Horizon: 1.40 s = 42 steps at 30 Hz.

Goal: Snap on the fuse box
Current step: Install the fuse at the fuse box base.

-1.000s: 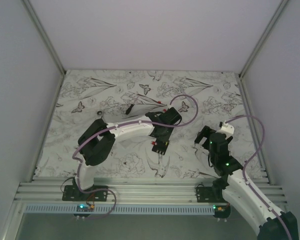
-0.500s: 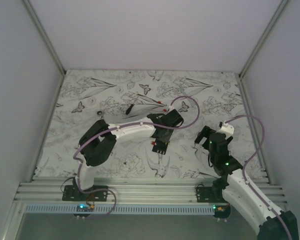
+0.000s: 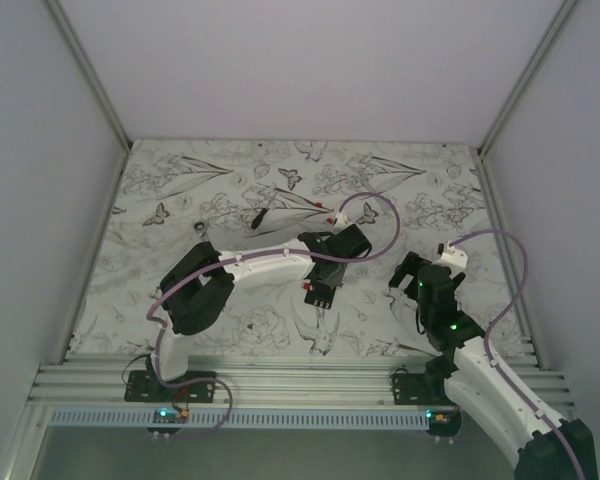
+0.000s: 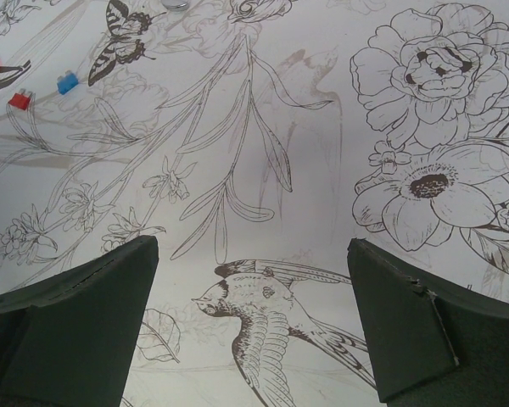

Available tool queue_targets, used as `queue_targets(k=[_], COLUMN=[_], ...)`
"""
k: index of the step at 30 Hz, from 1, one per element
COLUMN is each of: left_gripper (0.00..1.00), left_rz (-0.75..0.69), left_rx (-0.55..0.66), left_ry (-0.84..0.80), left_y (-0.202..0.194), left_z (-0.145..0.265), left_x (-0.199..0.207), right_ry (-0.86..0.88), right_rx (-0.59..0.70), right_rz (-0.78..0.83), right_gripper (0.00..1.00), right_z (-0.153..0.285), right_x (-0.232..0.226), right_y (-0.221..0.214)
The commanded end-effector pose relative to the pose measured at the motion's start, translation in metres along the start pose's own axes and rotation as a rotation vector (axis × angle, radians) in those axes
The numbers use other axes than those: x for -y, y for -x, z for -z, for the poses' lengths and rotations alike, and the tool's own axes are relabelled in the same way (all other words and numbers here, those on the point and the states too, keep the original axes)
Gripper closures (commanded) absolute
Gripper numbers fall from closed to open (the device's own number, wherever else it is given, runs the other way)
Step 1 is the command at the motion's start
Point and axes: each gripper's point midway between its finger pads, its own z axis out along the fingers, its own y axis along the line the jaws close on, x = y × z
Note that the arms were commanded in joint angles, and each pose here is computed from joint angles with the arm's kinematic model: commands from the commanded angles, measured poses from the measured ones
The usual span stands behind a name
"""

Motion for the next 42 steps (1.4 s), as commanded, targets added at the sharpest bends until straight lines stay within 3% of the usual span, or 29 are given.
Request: queue_targets(k=[1, 42], left_gripper=[1.00, 1.00], left_rz=[0.046, 0.030], left_rx=[0.005, 0.042], left_ry=[0.064, 0.019], left_y=[-0.007, -0.005], left_z=[0.005, 0.016], left_x=[-0.012, 0.001], right_ry=[-0.008, 0.031], right_rx=[0.027, -0.006], right_rz=[-0.020, 0.000], right_gripper=[0.00, 0.00], right_z=[-0.001, -0.002], right_x=[0.001, -0.008], right_y=[0.007, 0.002])
